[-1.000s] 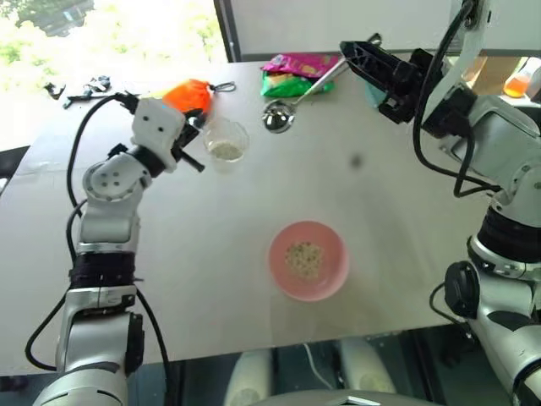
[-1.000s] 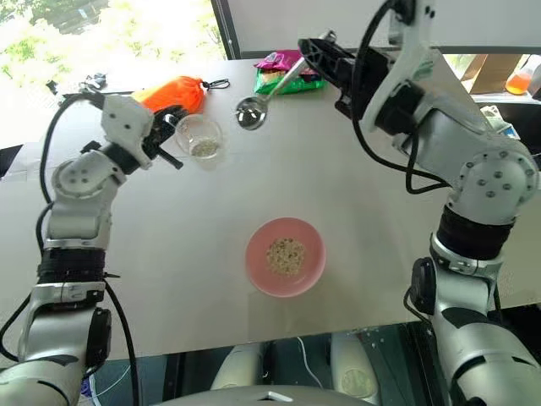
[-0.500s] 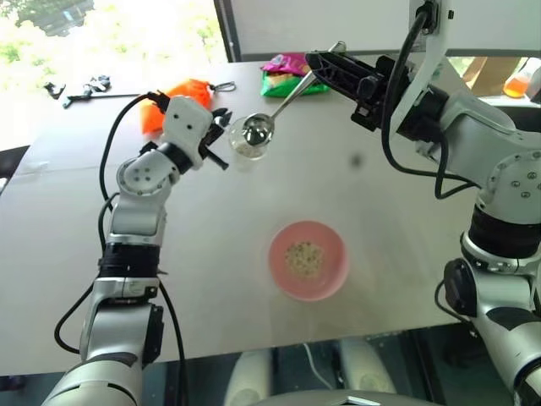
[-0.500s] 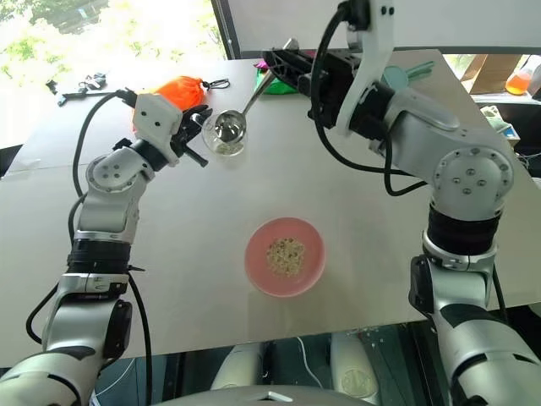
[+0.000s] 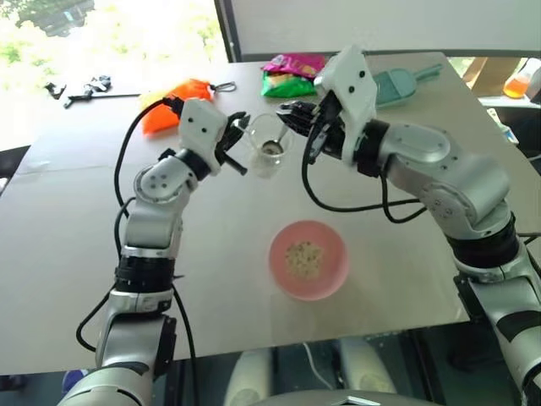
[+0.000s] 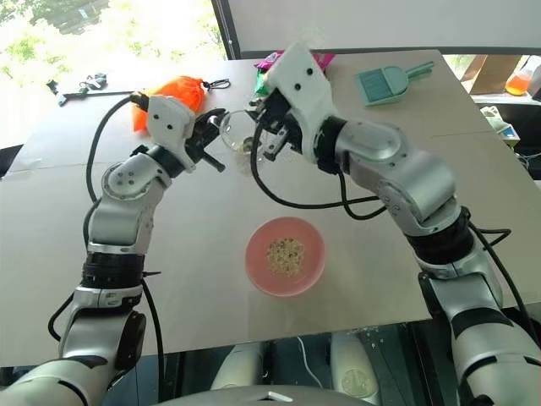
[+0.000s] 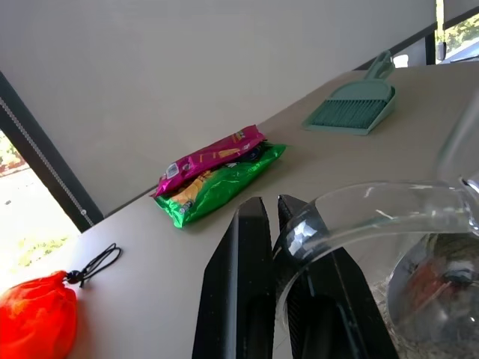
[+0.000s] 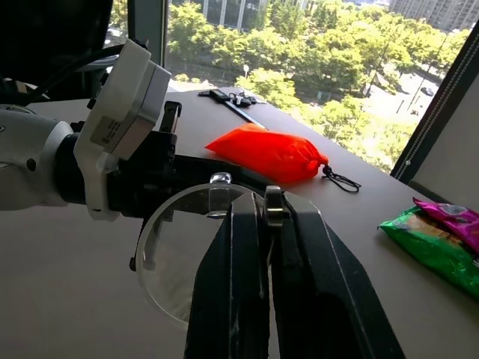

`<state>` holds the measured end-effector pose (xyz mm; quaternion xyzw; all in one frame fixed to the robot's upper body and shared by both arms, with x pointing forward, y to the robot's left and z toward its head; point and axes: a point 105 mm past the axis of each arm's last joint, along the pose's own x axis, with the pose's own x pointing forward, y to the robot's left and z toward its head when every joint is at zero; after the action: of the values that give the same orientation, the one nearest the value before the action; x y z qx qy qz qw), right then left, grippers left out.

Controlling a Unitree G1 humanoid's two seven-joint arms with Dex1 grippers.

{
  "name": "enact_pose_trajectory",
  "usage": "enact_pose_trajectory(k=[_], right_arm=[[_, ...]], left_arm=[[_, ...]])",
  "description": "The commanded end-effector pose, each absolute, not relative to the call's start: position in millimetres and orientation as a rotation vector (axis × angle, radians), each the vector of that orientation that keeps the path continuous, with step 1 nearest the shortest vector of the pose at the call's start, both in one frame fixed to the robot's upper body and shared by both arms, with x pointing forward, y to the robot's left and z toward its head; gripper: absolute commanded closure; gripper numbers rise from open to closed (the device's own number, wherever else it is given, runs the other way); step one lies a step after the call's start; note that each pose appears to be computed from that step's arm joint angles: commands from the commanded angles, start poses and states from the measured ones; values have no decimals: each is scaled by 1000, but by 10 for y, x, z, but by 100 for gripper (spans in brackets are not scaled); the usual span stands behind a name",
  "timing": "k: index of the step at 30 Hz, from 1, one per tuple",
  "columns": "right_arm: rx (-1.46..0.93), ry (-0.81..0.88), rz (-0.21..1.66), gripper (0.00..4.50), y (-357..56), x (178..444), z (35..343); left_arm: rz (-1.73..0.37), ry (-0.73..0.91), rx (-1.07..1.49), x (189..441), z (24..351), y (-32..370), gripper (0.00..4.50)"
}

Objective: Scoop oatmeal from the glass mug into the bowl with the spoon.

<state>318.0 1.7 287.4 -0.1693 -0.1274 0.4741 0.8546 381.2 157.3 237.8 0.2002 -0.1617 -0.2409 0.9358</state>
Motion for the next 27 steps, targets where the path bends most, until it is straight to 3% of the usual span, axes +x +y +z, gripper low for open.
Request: enact_pose_trajectory(k=[1,14,27], right_arm=[[-401,-276,1007,450,3,3174,2832],[74,-91,1041,450,-138,3228,3103],[130,-72,1015,450,-245,3231,3209]], left_arm=[[-499,-435,425,3692,2617,1487,445],[-517,-406,445,3755,2514,1434,445],[-524,-385,441,3775,2444,1405,445]])
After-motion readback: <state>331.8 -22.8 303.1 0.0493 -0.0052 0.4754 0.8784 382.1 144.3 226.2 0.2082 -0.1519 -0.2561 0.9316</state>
